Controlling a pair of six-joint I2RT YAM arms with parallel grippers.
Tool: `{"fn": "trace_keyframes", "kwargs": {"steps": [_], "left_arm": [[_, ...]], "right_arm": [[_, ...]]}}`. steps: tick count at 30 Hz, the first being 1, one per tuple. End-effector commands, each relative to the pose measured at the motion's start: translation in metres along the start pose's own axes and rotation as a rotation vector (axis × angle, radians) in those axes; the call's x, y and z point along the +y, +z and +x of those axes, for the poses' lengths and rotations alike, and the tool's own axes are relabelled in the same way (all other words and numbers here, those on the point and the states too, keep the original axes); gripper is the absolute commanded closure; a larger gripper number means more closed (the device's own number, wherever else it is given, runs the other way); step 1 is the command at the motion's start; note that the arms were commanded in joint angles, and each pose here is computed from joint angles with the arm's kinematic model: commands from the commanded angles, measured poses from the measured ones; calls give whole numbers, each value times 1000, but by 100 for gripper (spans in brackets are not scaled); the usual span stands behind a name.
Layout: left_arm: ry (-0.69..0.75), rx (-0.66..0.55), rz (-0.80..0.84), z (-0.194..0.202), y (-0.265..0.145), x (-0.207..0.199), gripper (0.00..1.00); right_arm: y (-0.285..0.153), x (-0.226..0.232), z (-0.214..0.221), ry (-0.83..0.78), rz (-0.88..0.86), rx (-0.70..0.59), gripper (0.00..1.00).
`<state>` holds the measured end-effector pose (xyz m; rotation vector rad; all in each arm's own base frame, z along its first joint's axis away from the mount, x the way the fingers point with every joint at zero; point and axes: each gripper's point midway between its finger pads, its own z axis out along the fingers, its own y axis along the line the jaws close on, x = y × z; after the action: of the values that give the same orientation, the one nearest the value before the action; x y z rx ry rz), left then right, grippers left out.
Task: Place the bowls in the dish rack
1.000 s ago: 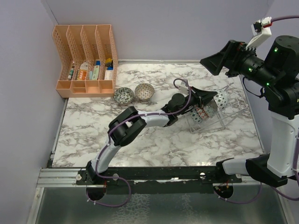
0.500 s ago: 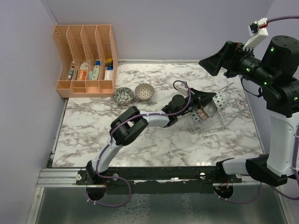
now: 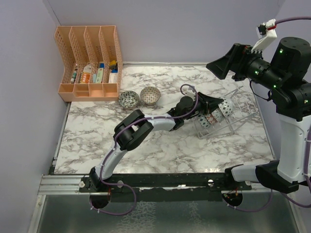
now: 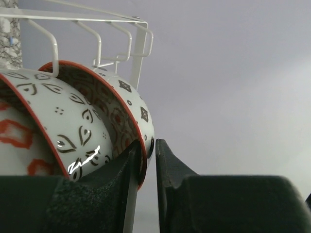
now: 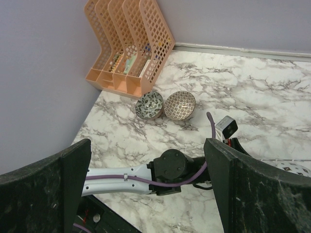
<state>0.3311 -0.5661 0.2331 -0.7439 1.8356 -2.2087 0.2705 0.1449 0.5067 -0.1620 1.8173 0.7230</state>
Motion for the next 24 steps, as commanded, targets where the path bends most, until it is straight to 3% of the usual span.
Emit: {"fn": "trace_keyframes", "kwargs": {"steps": [1, 15, 24], "left_arm": [[27, 71, 28, 22, -3, -41, 76], [124, 79, -97, 20, -18, -50, 61], [144, 102, -181, 19, -31, -34, 54]], "right_arm": [[1, 0, 1, -10, -10, 7, 1], [0, 1, 1, -8, -17, 3, 1], [-2, 1, 5, -4, -17, 0, 1]]}}
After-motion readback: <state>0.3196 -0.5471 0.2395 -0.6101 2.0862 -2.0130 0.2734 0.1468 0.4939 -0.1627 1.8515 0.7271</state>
